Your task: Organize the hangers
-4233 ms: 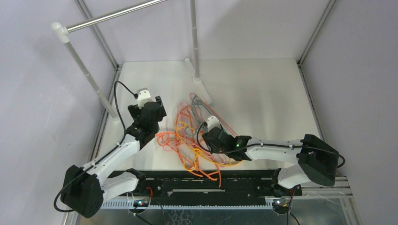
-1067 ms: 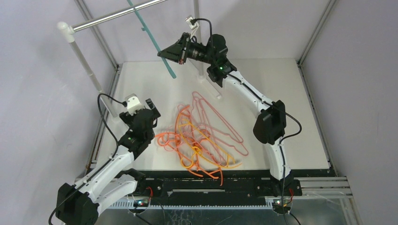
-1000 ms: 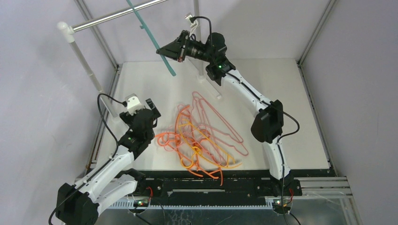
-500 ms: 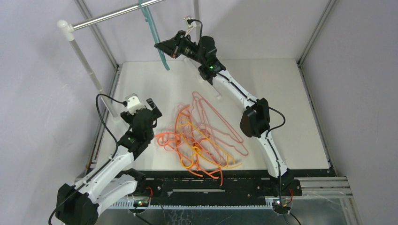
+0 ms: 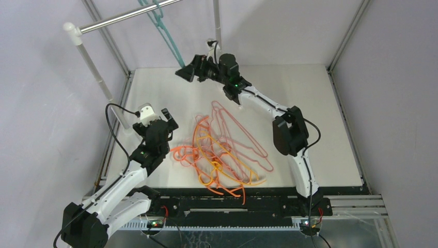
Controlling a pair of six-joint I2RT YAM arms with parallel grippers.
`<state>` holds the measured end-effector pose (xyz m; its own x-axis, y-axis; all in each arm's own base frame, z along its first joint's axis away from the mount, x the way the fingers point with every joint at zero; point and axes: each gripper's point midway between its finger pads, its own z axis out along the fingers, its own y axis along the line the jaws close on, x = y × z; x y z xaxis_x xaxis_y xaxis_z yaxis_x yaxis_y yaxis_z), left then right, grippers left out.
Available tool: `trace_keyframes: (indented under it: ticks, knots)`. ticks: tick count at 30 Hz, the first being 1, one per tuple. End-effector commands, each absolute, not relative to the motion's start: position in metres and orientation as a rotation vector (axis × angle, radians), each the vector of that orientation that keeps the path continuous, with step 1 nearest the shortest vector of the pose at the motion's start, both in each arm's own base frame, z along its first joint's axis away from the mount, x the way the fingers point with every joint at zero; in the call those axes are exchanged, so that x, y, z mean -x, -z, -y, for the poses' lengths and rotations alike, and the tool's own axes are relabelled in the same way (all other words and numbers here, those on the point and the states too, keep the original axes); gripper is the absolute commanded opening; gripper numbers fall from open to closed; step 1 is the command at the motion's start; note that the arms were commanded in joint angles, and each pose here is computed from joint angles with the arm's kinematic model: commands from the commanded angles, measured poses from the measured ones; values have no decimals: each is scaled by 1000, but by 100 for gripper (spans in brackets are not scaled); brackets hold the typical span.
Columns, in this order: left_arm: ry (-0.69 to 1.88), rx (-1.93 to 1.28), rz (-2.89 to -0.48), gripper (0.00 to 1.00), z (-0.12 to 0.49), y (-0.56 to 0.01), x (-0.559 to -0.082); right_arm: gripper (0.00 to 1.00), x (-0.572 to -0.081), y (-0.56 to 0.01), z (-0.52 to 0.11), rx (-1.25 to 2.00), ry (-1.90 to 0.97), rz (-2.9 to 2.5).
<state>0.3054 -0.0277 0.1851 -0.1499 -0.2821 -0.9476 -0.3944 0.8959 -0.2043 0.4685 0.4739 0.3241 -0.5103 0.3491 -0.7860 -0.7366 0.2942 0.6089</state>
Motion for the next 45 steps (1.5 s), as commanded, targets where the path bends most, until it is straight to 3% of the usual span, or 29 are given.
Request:
trace_keyframes:
  ticks: [1,10,14,21,27,35,45]
  knots:
    - [-101,533,-1716,100,27,-189,-306,100,-437,-402,-435,389,-1317,-1420]
    - [-125,535,-1715,99,24,-188,-305,100,-394,-328,-373,358,-1087,-1646]
    - [-142,534,-1720,99,22,-187,-306,100,-361,-271,-354,420,-826,-1851]
    - [-153,532,-1728,99,23,-184,-308,86,-280,-173,-321,590,-387,-2098]
    - [-153,532,-1733,99,24,-183,-309,68,-223,-125,-295,632,-370,-2219]
    - [-178,532,-1741,99,22,-179,-309,66,-163,-92,-273,727,-304,-2293]
    - [-196,532,-1746,99,21,-177,-310,56,-112,-76,-269,818,-344,-2337]
